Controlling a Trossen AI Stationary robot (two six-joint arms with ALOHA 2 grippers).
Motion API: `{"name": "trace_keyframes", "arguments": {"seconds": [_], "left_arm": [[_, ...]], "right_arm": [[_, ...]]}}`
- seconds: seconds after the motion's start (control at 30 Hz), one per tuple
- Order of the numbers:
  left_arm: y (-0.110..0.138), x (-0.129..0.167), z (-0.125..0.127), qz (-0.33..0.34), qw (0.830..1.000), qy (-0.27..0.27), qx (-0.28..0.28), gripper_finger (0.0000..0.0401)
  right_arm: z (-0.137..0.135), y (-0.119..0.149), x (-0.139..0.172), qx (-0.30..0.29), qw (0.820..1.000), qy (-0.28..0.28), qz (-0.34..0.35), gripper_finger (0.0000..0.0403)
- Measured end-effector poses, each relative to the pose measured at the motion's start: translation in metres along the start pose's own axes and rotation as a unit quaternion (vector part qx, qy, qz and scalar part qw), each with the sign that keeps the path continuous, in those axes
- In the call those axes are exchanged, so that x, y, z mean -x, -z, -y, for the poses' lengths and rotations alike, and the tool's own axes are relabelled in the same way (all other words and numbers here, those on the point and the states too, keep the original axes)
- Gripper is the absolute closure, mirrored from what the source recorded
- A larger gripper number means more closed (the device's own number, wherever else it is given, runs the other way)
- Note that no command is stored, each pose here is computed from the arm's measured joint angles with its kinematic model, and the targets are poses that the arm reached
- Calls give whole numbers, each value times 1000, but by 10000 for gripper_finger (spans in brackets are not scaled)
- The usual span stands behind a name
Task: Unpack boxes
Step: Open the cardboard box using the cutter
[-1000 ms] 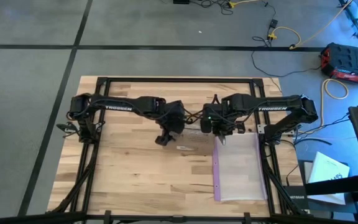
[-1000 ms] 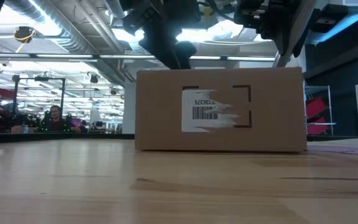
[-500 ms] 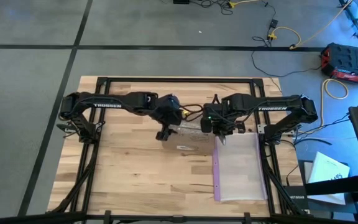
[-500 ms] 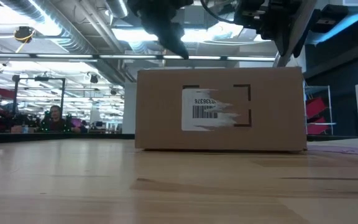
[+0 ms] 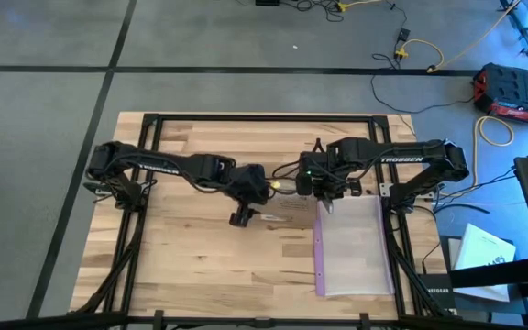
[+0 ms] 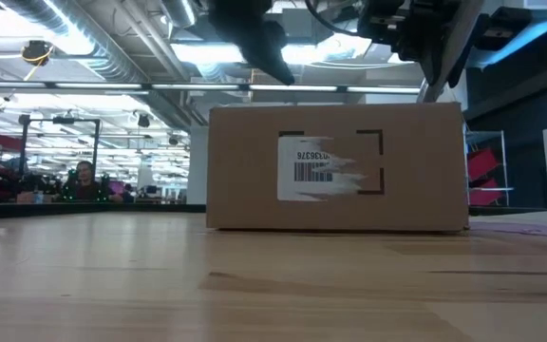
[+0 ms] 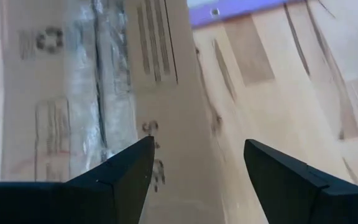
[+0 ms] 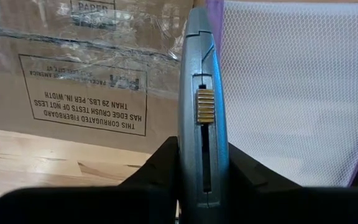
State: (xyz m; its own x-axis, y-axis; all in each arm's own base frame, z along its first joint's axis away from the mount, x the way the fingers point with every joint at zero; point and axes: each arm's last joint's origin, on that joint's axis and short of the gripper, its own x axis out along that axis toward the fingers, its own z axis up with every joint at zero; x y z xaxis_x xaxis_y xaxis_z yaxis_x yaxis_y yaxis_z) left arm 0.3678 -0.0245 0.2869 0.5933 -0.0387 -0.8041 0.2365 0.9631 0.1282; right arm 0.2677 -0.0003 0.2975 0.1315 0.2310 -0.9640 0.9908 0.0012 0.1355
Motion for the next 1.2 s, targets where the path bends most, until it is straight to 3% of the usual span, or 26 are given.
{"name": "trace_keyframes", "arguments": {"seconds": [0.27,0.5,0.73,0.83,1.03,1.2], "left_arm": [[-5,-25,0,18,1000,-8,-7,164],[-18,-32,-1,79,996,-23,-22,164],[-32,-35,18,135,987,-24,-88,164],[-35,-39,26,149,984,-21,-92,164],[-35,-55,31,146,985,-18,-88,164],[-35,-75,31,141,982,-65,-108,164]], "right_arm": [[0,0,0,0,1000,-3,-2,341],[-1,0,0,-6,1000,-6,-5,341],[-2,1,0,-7,1000,-9,-5,341],[-2,1,0,-6,1000,-9,-5,341],[-2,1,0,-9,1000,-9,-5,341],[2,1,0,-13,1000,8,-5,341]]}}
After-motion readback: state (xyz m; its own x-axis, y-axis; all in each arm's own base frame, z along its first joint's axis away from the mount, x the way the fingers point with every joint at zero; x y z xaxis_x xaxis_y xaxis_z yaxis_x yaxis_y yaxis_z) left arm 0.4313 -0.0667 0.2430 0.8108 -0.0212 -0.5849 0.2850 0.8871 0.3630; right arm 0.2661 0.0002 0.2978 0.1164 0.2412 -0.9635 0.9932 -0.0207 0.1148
